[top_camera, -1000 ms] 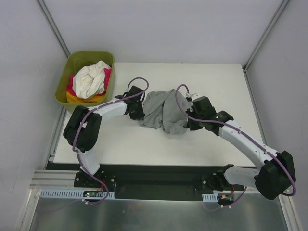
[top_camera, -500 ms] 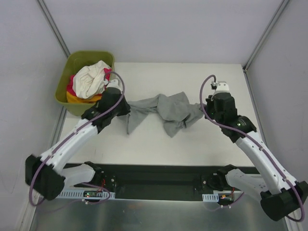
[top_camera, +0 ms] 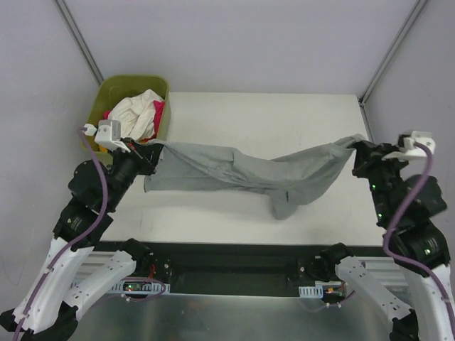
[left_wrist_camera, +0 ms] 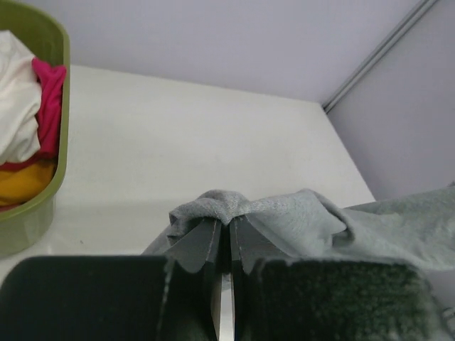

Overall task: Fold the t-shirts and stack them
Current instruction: Flatten out the tshirt

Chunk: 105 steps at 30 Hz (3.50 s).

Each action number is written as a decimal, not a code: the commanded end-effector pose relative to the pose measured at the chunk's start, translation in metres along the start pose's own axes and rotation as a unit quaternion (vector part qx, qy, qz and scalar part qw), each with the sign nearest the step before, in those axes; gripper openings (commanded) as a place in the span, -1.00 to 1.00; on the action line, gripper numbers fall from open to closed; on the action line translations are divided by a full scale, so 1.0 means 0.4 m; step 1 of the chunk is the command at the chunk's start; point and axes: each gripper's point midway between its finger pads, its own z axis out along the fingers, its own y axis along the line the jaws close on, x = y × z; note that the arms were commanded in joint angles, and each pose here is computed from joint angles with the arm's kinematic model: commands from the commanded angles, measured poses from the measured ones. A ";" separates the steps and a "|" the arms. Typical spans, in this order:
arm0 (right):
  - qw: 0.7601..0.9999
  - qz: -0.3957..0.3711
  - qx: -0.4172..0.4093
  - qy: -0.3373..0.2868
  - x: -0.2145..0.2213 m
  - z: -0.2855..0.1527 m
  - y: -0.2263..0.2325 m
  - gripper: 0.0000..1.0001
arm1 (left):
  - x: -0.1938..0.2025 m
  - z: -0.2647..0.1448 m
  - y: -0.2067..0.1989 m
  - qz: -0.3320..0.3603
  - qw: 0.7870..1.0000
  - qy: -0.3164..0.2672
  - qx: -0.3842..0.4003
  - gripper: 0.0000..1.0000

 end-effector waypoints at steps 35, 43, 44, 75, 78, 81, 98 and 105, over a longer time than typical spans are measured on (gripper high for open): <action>0.923 -0.037 0.254 0.287 0.379 0.466 -0.253 0.99 | 0.397 0.527 0.212 -0.026 0.930 0.311 -0.195 0.99; 0.928 0.025 0.212 0.305 0.509 0.284 -0.213 0.99 | 0.508 0.289 0.255 -0.083 0.905 0.340 -0.242 0.99; 0.931 0.034 0.202 0.303 0.512 0.282 -0.203 0.98 | 0.517 0.273 0.265 -0.089 0.902 0.338 -0.253 0.99; 0.933 0.036 0.181 0.308 0.530 0.257 -0.188 0.99 | 0.732 0.160 0.451 -0.126 0.811 0.391 -0.416 -0.07; 0.934 0.035 0.177 0.310 0.533 0.258 -0.185 0.99 | 0.701 0.182 0.434 -0.096 0.828 0.370 -0.410 0.00; 0.934 0.033 0.177 0.308 0.531 0.256 -0.186 0.99 | 0.672 0.199 0.414 -0.083 0.839 0.352 -0.407 0.00; 0.936 0.032 0.170 0.307 0.538 0.254 -0.183 0.99 | 0.741 0.210 0.453 -0.077 0.803 0.366 -0.463 0.01; 0.937 0.032 0.171 0.301 0.530 0.252 -0.184 0.99 | 0.760 0.228 0.464 -0.071 0.803 0.368 -0.464 -0.10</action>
